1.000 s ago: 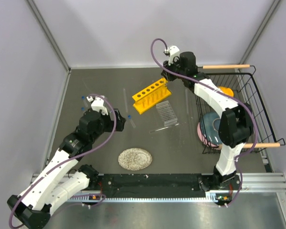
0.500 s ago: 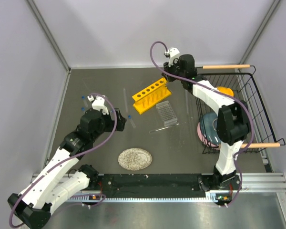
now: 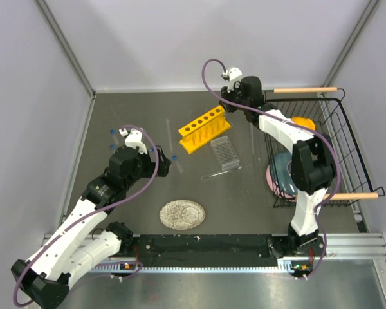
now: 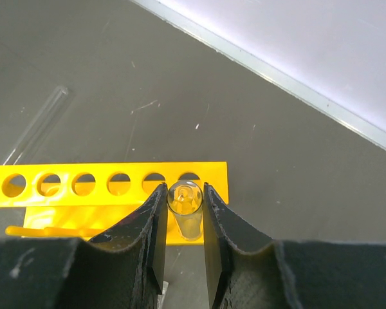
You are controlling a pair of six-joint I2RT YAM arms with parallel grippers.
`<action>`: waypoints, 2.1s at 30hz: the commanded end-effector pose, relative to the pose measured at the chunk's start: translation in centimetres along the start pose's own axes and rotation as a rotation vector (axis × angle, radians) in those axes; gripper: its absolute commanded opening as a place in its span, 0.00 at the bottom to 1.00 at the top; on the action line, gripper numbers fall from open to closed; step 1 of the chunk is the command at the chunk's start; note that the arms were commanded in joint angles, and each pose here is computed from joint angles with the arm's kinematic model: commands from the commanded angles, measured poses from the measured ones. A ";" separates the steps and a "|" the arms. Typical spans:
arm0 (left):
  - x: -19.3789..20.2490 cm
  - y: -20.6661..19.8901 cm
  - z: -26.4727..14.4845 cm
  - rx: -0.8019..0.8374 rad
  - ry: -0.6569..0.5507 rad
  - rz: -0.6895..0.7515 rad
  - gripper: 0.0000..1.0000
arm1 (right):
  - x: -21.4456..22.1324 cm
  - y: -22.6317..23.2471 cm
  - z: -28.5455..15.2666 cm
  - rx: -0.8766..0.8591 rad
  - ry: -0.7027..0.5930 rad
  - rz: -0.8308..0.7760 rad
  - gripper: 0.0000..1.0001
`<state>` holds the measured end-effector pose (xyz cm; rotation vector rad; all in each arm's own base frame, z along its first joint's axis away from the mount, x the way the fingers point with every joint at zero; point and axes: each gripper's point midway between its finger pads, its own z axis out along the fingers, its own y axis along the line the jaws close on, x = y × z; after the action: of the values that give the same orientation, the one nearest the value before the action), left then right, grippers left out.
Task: Organize the chemistry lab equipment
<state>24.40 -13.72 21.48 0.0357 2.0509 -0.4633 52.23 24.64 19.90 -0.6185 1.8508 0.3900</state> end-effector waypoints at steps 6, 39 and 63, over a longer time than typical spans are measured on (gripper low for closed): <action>-1.8 -0.9 0.1 0.038 -0.049 -0.010 0.99 | 0.9 -0.9 0.8 0.020 -0.012 0.001 0.15; -1.6 -2.8 -1.7 0.151 -0.053 -0.085 0.99 | 0.0 0.2 -2.4 -0.014 -0.010 -0.021 0.48; 0.0 -1.1 -4.9 0.134 -0.093 -0.119 0.99 | 8.8 0.9 -11.1 0.251 0.503 0.069 0.99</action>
<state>20.01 -13.46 24.84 0.0043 1.9315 -0.6765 40.10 18.29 17.55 -0.6677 2.2304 0.2368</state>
